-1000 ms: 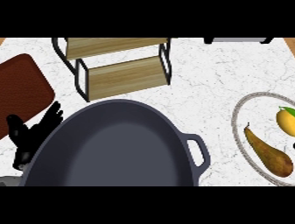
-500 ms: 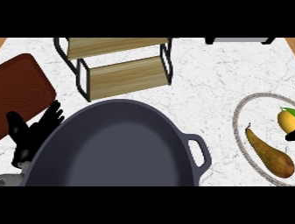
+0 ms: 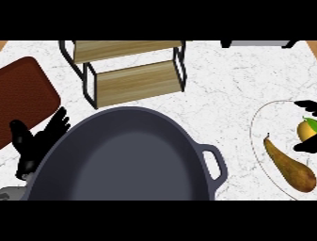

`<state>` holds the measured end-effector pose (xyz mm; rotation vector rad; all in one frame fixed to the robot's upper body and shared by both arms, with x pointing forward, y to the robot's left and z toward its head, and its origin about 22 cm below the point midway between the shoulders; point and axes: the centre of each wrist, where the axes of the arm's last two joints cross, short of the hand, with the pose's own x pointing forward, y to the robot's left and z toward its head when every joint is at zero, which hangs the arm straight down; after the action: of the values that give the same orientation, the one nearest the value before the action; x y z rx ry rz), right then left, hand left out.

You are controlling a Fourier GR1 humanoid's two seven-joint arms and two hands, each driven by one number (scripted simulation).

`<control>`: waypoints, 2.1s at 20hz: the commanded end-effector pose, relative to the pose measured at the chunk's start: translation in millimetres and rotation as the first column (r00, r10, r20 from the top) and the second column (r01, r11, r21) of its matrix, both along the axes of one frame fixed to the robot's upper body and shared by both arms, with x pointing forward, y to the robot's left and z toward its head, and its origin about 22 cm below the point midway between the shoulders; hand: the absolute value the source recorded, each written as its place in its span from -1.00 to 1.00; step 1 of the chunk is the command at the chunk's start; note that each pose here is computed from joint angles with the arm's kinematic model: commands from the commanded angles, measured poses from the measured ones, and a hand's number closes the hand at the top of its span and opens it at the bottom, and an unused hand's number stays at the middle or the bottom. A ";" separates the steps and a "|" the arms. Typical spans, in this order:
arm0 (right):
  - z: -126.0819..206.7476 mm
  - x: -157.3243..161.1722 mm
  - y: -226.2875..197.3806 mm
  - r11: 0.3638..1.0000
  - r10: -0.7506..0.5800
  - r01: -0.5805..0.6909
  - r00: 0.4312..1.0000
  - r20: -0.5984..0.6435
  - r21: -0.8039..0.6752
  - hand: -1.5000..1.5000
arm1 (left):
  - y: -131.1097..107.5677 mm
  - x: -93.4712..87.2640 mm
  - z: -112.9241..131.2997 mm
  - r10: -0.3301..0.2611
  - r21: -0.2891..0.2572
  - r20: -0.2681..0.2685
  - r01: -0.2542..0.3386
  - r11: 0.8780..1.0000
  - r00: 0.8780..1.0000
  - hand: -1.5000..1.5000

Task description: Pick the lemon from the placemat and place it in the tiered shelf

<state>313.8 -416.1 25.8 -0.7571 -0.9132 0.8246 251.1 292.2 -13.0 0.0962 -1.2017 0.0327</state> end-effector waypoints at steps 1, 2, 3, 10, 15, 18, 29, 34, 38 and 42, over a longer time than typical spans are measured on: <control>-1.3 -2.3 1.5 0.967 0.197 -0.220 0.965 -0.175 -0.128 1.00 | -5.6 -8.5 -15.4 -0.018 -0.020 -0.085 0.016 1.000 0.996 0.00; -13.4 -1.8 13.5 0.973 0.209 -0.217 0.972 -0.103 -0.075 1.00 | -2.5 2.0 -15.9 0.010 -0.010 -0.095 -0.011 1.000 0.995 0.00; -11.8 1.1 19.4 0.979 0.202 -0.203 0.977 -0.065 -0.017 1.00 | -1.0 -19.4 -25.2 -0.004 -0.016 -0.081 0.003 1.000 0.997 0.00; -18.6 -9.7 27.8 0.977 0.202 -0.206 0.978 0.055 0.065 1.00 | 9.8 -4.5 -9.6 0.017 -0.006 -0.091 -0.017 1.000 0.996 0.00; -6.7 19.9 182.9 0.876 0.457 -0.472 0.878 0.140 0.103 1.00 | -3.1 -4.3 -7.7 0.010 -0.018 -0.090 -0.011 1.000 0.996 0.00; -0.1 14.3 296.2 0.762 0.611 -0.635 0.770 0.182 0.130 1.00 | -7.0 -0.8 -6.8 -0.060 -0.013 -0.062 0.059 0.998 0.996 0.00; 135.1 -42.8 402.3 0.802 0.460 -0.590 0.709 0.534 0.092 1.00 | 13.4 -10.1 -15.8 -0.002 -0.002 -0.122 0.001 1.000 0.993 0.00; 204.5 -65.3 419.2 0.855 0.377 -0.513 0.710 0.595 0.071 1.00 | 17.3 -14.1 -12.1 -0.002 -0.024 -0.112 -0.001 1.000 0.994 0.00; 256.5 -80.3 432.9 0.888 0.325 -0.456 0.722 0.611 0.066 1.00 | 3.5 -9.1 -7.5 -0.010 -0.007 -0.085 0.009 1.000 0.996 0.00; 302.8 -74.9 450.0 0.914 0.231 -0.389 0.736 0.637 0.118 1.00 | 13.6 -1.8 -0.5 -0.020 0.000 -0.083 0.020 1.000 0.996 0.00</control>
<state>258.0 6.1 290.4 -0.7093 -1.7981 0.8430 228.8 337.1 -14.8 0.1552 -1.1419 0.0672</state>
